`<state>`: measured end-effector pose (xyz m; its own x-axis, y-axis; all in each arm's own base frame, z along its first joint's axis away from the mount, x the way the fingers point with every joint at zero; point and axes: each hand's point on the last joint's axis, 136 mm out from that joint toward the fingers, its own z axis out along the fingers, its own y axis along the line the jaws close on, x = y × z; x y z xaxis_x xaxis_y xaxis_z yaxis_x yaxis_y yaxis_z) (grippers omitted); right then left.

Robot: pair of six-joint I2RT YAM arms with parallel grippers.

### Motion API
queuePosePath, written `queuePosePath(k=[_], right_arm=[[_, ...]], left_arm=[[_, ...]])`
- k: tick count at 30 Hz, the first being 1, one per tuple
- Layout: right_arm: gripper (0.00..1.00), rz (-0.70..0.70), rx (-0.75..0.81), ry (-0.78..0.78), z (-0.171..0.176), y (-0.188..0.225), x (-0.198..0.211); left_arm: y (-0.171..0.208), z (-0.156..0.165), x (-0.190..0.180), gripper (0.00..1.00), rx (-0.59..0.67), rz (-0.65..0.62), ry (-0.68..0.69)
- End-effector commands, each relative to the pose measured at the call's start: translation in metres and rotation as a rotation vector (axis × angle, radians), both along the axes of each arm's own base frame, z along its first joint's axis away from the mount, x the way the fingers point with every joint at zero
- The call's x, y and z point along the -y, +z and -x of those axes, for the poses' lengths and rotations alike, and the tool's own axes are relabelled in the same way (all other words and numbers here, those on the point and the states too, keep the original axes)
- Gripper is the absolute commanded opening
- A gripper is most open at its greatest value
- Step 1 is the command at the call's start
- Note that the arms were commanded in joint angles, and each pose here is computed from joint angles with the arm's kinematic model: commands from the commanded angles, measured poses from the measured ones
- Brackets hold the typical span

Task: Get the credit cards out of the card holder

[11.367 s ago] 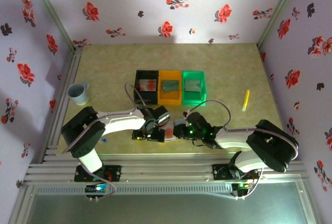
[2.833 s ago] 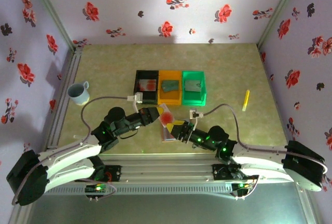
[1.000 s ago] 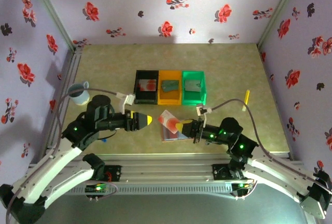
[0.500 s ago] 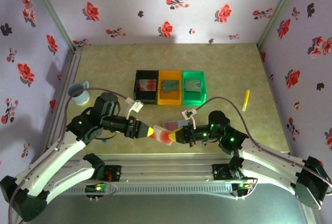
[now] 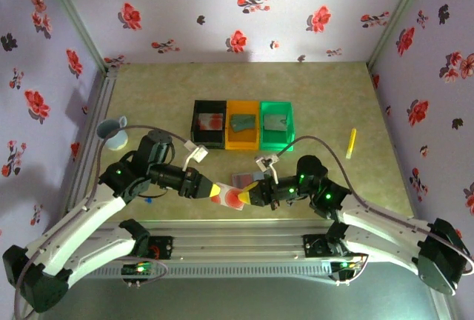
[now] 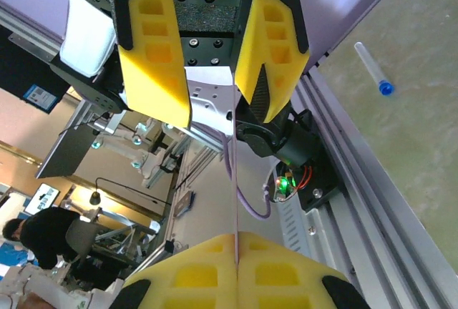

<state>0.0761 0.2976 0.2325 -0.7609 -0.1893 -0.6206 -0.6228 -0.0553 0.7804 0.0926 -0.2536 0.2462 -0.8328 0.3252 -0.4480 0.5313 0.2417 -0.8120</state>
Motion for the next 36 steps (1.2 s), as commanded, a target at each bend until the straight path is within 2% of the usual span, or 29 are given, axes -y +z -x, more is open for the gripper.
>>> queuePosePath(k=[1,12,18,26,29,32,36], right_arm=[[0.00,-0.056,0.029,0.042,0.004,0.019,-0.001],[0.00,-0.060,0.020,0.061,0.004,0.019,-0.004],[0.00,-0.056,0.016,0.067,0.004,0.017,-0.005],[0.00,-0.037,0.024,0.053,0.001,0.015,-0.006],[0.18,-0.021,0.037,0.035,-0.001,0.012,-0.005],[0.38,-0.001,0.049,-0.001,-0.006,0.010,-0.004],[0.55,0.038,0.072,-0.067,-0.017,0.005,0.001]], left_arm=[[0.005,0.007,0.001,0.40,-0.007,0.043,-0.040],[0.004,0.008,0.002,0.23,-0.014,0.046,-0.052],[0.004,0.006,0.004,0.00,-0.009,0.052,-0.049],[-0.003,-0.005,0.009,0.00,-0.059,0.078,0.022],[-0.008,-0.015,0.006,0.00,-0.006,0.063,0.099],[-0.002,-0.022,-0.004,0.00,0.114,0.039,0.164],[0.004,-0.030,-0.009,0.00,0.186,0.034,0.208]])
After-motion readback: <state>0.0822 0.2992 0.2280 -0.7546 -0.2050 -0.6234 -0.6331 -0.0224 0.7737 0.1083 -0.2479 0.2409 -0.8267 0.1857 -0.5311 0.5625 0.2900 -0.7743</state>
